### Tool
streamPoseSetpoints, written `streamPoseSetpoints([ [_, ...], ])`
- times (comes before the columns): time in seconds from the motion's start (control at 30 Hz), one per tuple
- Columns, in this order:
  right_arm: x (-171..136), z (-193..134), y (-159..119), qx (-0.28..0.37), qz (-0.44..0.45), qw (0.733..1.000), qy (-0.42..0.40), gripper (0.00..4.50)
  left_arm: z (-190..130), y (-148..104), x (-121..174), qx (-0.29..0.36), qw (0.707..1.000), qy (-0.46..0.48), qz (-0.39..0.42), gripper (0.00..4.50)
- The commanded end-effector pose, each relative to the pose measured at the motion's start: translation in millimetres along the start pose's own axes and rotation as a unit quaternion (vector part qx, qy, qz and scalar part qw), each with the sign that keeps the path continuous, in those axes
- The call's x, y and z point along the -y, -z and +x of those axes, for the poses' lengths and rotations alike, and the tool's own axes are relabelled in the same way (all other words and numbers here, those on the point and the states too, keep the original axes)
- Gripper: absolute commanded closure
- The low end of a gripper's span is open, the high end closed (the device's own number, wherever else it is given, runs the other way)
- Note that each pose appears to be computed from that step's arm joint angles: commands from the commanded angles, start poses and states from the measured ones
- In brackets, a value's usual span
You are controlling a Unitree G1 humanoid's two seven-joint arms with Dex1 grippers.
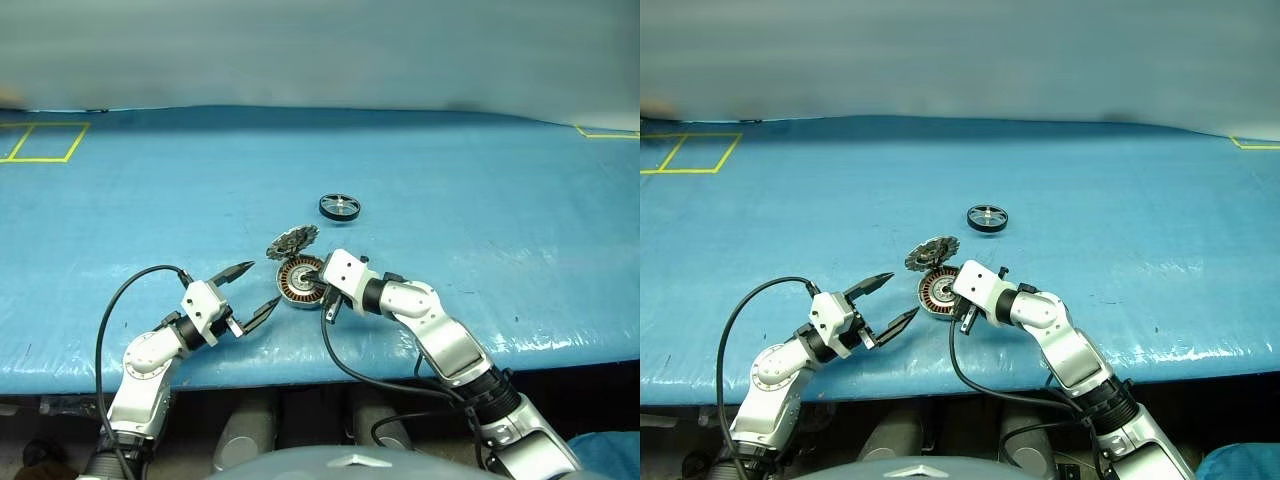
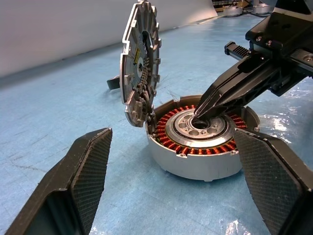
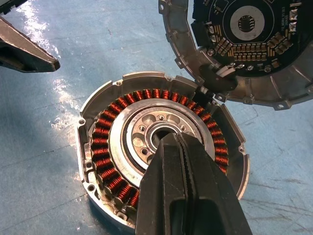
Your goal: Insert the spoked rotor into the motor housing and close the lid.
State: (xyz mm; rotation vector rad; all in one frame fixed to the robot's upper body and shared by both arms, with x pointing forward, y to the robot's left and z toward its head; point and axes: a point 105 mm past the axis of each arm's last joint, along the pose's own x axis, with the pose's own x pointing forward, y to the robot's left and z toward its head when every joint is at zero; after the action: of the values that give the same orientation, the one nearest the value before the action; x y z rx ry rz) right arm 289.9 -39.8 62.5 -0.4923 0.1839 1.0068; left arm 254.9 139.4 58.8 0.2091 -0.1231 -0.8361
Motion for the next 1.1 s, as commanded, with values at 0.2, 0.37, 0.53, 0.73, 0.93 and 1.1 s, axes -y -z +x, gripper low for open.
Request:
streamPoseSetpoints([
  [0.2,11,-11,-20,0.025,-0.007,1.0,0.015,4.48,1,-3,-2,0.009,1.0,-0.003,0.013,0.25],
  [0.37,13,-6,-19,0.024,-0.005,1.0,0.016,4.48,2,-3,-3,0.01,1.0,-0.003,0.014,0.25],
  [0.53,10,-3,-25,0.035,-0.005,0.999,0.009,4.48,0,-3,-3,0.008,1.0,-0.006,0.014,0.25],
  [0.73,4,3,-26,0.039,0.001,0.999,-0.004,4.48,-1,-2,-2,0.006,1.0,-0.009,0.013,0.25],
  [0.93,-4,12,-12,0.017,0.02,0.999,-0.029,4.48,-2,-1,-3,0.002,1.0,-0.012,0.01,0.25],
  [1.1,-3,15,11,-0.021,0.029,0.999,-0.025,4.48,-3,0,-3,0.002,1.0,-0.014,0.01,0.25],
])
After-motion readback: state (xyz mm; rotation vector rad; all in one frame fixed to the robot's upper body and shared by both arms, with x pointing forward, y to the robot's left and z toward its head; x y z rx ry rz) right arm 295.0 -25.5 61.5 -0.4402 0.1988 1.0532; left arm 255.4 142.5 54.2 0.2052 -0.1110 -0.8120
